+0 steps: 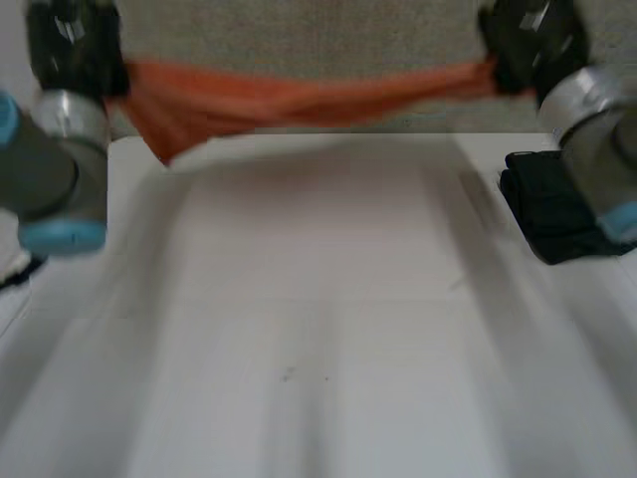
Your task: Fold the laundry.
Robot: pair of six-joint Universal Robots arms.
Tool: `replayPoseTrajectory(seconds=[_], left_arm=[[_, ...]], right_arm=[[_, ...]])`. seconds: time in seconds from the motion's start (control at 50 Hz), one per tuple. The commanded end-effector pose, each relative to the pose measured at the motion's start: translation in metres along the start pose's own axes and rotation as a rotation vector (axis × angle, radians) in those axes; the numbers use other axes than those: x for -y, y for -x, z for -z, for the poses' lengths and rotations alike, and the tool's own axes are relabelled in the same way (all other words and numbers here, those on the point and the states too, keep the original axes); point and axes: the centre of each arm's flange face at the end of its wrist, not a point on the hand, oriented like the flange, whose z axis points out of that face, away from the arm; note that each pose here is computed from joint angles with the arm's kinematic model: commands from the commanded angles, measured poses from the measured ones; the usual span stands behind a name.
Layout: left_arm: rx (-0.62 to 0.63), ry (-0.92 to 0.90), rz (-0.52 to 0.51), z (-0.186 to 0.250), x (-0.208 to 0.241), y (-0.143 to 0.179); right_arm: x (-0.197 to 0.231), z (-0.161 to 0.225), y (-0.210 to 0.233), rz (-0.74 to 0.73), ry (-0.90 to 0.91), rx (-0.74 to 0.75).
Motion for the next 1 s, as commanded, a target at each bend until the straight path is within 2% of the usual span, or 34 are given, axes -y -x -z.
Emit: replayPoseTrajectory(seconds=[0.02, 0.08, 0.18, 0.24, 0.38, 0.42, 0.5, 0.6, 0.7, 0.78, 0.86, 0.9, 1.0], left_arm=[[-0.161, 0.32, -0.041, 0.073, -0.091, -0.03], [-0.216, 0.384, -0.081, 0.091, -0.106, -0.038], [-0.337, 0.502, -0.253, 0.121, -0.117, -0.045], [-0.385, 0.568, -0.345, 0.135, -0.113, -0.038], [-0.485, 0.672, -0.433, 0.171, -0.079, -0.022], [-0.556, 0.733, -0.478, 0.194, -0.064, -0.017], [-0.693, 0.826, -0.573, 0.236, -0.041, -0.003], [-0.806, 0.806, -0.681, 0.26, -0.037, -0.002], [-0.782, 0.724, -0.707, 0.241, -0.041, -0.009], [-0.723, 0.667, -0.713, 0.205, -0.064, -0.023], [-0.646, 0.58, -0.711, 0.159, -0.084, -0.038], [-0.622, 0.56, -0.704, 0.146, -0.091, -0.043], [-0.52, 0.483, -0.653, 0.106, -0.107, -0.063]], right_arm=[[-0.09, 0.038, 0.067, 0.018, 0.29, 0.213], [-0.112, 0.053, 0.083, 0.051, 0.417, 0.282], [-0.118, 0.07, 0.087, 0.098, 0.544, 0.345], [-0.114, 0.081, 0.086, 0.105, 0.615, 0.384], [-0.078, 0.122, 0.072, 0.086, 0.796, 0.493], [-0.07, 0.136, 0.071, 0.097, 0.839, 0.542], [-0.043, 0.177, 0.067, 0.218, 0.881, 0.683], [-0.03, 0.196, 0.066, 0.31, 0.849, 0.75], [-0.034, 0.194, 0.07, 0.302, 0.857, 0.756], [-0.057, 0.176, 0.079, 0.296, 0.859, 0.729], [-0.07, 0.143, 0.078, 0.333, 0.818, 0.599], [-0.075, 0.12, 0.076, 0.379, 0.776, 0.506], [-0.096, 0.079, 0.078, 0.431, 0.695, 0.378]])
